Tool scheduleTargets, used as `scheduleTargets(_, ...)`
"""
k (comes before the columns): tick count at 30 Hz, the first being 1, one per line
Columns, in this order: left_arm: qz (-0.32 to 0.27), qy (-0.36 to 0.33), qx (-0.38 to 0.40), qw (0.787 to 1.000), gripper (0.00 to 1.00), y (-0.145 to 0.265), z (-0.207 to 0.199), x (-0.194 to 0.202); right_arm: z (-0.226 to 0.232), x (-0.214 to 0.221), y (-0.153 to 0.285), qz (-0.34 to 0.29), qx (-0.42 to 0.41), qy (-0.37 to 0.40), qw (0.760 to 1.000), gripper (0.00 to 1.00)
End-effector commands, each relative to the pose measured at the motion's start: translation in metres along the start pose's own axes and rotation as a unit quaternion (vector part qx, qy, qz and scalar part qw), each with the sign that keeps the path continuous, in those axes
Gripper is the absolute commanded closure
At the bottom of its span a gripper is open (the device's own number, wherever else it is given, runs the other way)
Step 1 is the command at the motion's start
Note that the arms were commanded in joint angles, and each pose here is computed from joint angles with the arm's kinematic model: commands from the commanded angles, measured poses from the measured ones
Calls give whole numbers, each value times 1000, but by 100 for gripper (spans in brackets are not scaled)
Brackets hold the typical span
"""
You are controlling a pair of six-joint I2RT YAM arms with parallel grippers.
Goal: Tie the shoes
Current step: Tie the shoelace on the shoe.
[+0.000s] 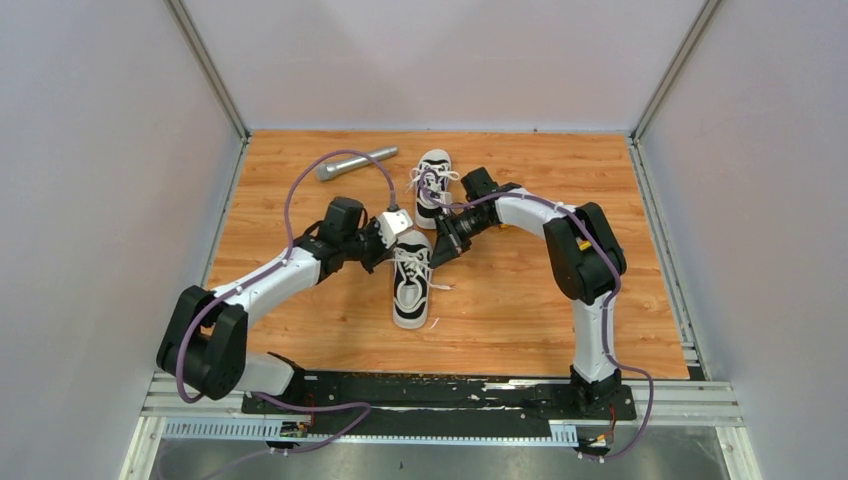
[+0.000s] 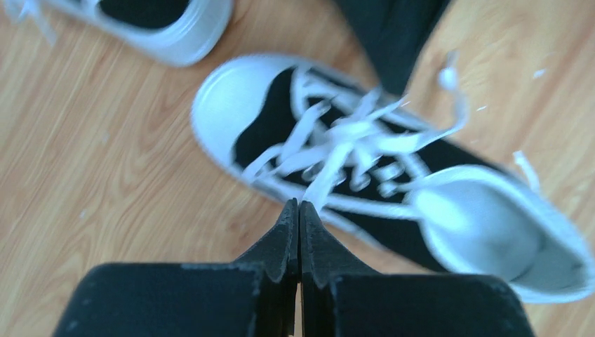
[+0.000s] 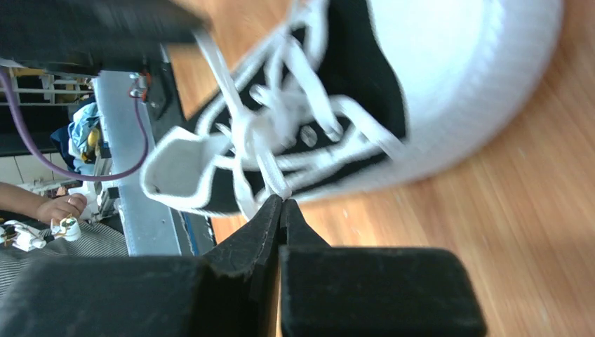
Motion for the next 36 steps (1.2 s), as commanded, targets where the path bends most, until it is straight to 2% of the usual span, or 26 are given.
scheduleTargets(1, 59, 8, -50, 997, 100, 24, 30, 25, -38, 13, 30, -5, 71, 0, 997, 100)
scheduleTargets(10, 51, 29, -25, 998, 100, 22, 17, 25, -26, 6, 33, -7, 44, -12, 999, 100)
scheduleTargets(19, 135, -1, -45, 990, 100, 45, 14, 61, -19, 29, 51, 7, 56, -33, 998, 100)
scheduleTargets(23, 149, -11, -40, 988, 100, 50, 10, 67, -20, 40, 59, 24, 78, -41, 996, 100)
scheduleTargets(28, 190, -40, -14, 981, 100, 56, -1, 89, -41, 58, 70, 38, 99, -88, 990, 100)
scheduleTargets(36, 251, -62, -17, 966, 100, 76, -3, 132, -61, 64, 87, 34, 152, -81, 984, 100)
Point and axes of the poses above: each gripper's point midway between its finger pads, its own y axis back along the fingers, its own z axis along the line the jaws close on, x = y × z, the point moved 1 cm from there along y, back along the fingers, and after that the axes turned 13 degrees about -y, right-handed, at the moved point
